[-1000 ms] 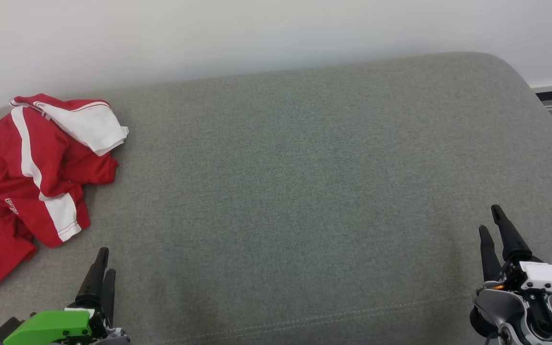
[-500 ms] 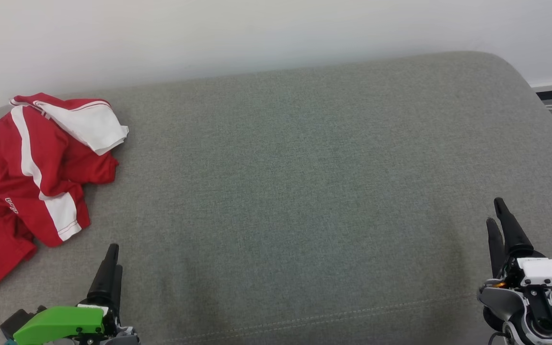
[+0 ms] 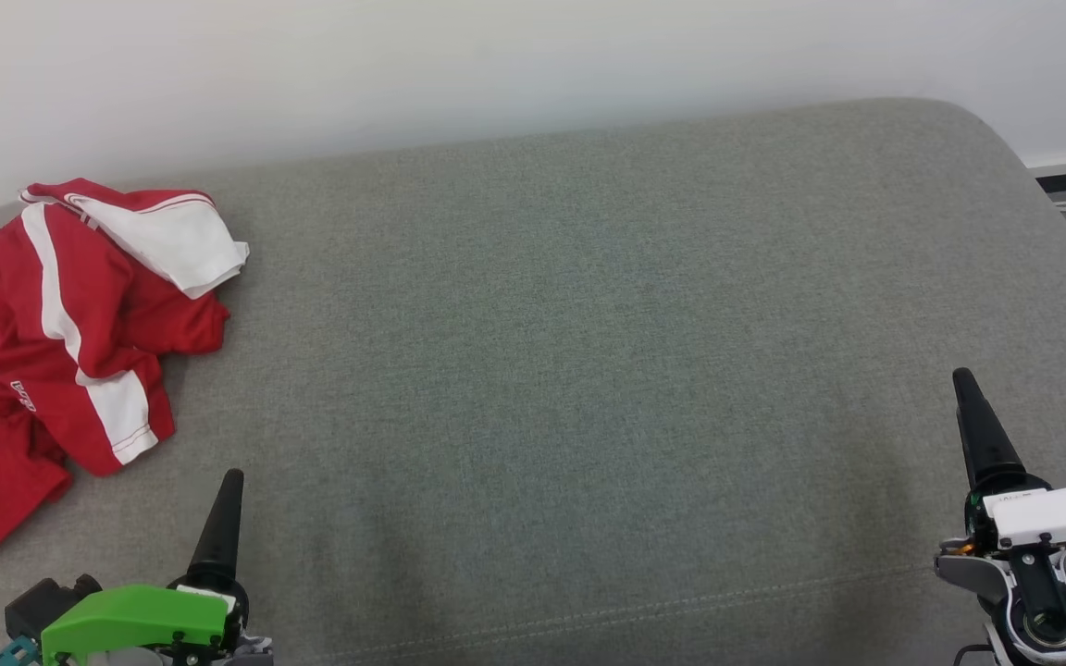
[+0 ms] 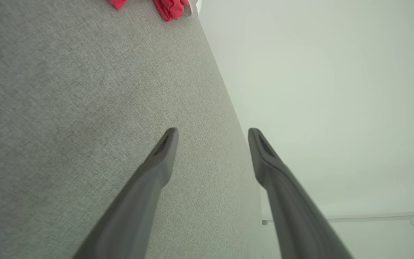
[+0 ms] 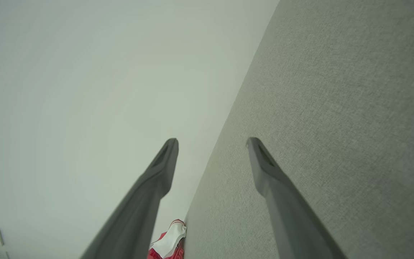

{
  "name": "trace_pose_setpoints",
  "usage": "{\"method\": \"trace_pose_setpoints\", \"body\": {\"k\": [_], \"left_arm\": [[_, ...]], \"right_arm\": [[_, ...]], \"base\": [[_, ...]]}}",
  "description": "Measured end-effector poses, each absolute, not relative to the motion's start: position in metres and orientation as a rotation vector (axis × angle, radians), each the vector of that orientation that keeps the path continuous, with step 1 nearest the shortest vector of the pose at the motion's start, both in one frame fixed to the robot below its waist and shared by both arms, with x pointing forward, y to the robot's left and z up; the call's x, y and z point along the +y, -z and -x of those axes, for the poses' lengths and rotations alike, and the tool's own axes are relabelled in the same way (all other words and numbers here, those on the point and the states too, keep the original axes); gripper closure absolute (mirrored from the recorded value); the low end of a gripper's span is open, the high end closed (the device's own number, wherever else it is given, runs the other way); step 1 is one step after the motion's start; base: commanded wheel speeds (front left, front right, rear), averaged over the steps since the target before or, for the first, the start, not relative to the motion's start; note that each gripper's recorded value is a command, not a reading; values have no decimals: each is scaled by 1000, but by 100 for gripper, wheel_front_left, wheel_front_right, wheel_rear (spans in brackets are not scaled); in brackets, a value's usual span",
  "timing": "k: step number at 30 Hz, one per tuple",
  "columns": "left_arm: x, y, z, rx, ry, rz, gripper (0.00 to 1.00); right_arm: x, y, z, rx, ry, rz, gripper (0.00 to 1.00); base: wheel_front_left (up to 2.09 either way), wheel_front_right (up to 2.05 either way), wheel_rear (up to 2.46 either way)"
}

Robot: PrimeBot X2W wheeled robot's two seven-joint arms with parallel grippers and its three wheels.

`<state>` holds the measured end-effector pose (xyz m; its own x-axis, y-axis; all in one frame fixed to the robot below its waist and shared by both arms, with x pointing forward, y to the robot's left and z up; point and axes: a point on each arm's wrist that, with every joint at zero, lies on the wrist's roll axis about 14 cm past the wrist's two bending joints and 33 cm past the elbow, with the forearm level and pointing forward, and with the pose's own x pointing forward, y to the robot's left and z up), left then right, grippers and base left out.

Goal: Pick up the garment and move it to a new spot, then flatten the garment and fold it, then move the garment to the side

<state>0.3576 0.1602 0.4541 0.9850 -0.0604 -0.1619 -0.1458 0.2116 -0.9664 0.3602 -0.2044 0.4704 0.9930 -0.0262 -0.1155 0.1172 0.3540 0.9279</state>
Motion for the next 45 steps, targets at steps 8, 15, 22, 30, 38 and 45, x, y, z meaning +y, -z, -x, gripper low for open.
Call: {"method": "trace_pose_setpoints", "body": {"k": [8, 15, 22, 30, 38, 45], "left_arm": [[156, -453, -358, 193, -41, 1230, 0], [152, -452, -357, 203, -24, 1125, 0], [152, -461, -364, 174, 1, 994, 0], [151, -466, -365, 152, 15, 865, 0], [149, -472, -366, 127, 37, 745, 0], [149, -476, -366, 99, 52, 638, 0]], "right_arm": [[-204, -480, -362, 70, 65, -1052, 0], [-203, -485, -363, 67, 32, -889, 0], [-200, -489, -362, 64, -2, -711, 0], [-193, -490, -361, 63, -41, -566, 0], [-190, -491, -360, 52, -75, -425, 0], [-187, -492, -360, 43, -99, -319, 0]], "base": [[0, 0, 0], [0, 0, 0], [0, 0, 0], [0, 0, 0], [0, 0, 0], [0, 0, 0]]}}
